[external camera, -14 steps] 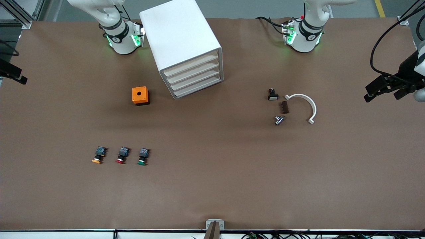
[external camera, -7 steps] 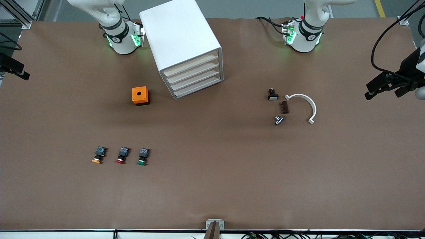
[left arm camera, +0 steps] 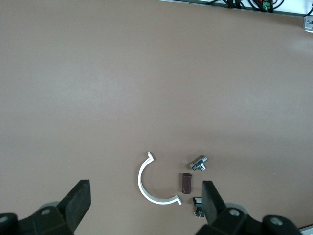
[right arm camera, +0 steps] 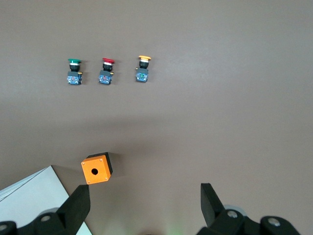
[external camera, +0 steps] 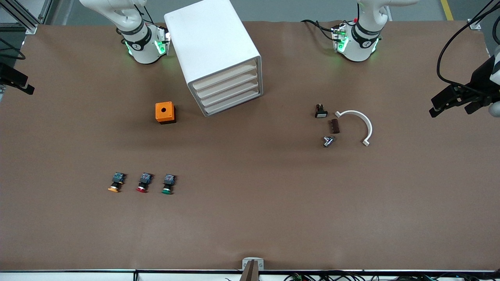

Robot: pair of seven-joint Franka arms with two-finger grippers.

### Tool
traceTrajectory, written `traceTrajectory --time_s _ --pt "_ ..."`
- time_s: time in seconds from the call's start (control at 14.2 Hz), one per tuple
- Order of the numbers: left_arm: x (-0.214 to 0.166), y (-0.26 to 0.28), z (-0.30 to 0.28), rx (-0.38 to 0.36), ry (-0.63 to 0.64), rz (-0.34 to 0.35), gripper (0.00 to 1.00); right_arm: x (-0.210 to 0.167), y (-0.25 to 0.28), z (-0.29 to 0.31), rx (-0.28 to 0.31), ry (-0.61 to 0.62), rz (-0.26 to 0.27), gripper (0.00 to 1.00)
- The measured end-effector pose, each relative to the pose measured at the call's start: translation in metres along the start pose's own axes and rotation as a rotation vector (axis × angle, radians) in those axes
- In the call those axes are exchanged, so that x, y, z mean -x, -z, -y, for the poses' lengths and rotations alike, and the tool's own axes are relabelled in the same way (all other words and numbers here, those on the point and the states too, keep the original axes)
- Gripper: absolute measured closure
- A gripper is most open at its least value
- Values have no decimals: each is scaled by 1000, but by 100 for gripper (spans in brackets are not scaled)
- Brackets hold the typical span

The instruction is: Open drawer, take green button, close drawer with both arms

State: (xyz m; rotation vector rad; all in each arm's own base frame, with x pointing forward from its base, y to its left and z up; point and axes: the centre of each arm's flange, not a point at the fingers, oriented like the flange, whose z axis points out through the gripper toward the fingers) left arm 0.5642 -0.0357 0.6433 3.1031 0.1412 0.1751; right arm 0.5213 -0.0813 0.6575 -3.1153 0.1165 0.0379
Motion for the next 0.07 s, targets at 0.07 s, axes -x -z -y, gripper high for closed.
traceTrajectory --time_s 0.07 --pt "0 0 0 0 0 0 0 0 0 -3 0 -6 0 0"
